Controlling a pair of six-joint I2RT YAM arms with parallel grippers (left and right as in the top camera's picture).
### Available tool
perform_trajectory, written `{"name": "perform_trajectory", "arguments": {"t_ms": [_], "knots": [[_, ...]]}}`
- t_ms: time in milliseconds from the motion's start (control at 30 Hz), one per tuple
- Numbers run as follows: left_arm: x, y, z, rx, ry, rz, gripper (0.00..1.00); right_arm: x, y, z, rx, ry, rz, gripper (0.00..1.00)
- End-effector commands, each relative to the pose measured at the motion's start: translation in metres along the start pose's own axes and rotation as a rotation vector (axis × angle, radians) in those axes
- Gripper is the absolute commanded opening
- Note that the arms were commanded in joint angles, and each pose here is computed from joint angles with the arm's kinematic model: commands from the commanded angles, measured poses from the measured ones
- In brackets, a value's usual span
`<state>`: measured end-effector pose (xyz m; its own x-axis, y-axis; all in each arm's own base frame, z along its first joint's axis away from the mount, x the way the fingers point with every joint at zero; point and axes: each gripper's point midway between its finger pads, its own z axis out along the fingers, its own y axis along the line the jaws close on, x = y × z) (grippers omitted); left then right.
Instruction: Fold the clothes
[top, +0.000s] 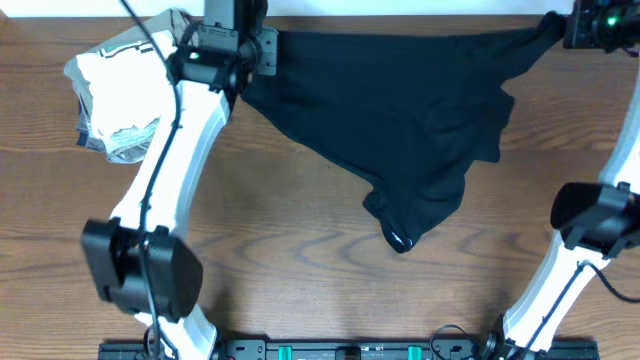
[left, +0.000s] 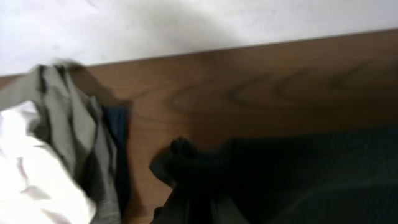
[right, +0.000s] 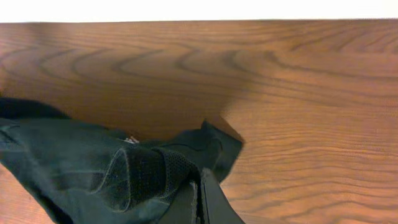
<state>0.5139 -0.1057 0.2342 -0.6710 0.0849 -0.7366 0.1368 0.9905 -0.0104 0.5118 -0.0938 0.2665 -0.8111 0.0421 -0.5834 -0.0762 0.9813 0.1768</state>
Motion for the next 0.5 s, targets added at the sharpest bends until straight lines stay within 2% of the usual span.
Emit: {"name": "perform_trajectory", "arguments": {"t_ms": [0, 200, 467], "knots": [[-0.024, 0.005, -0.022, -0.012, -0.085, -0.013, 0.06, -0.016, 0.012, -0.027, -0.010, -0.077, -0.032, 0.01], [-0.054, 0.006, -0.081, -0.004, -0.210, -0.021, 0.06, -0.021, 0.032, -0.083, 0.007, -0.155, -0.063, 0.01], [-0.075, 0.011, -0.195, 0.008, -0.381, -0.030, 0.06, -0.009, 0.079, -0.207, 0.061, -0.330, -0.129, 0.01]]}}
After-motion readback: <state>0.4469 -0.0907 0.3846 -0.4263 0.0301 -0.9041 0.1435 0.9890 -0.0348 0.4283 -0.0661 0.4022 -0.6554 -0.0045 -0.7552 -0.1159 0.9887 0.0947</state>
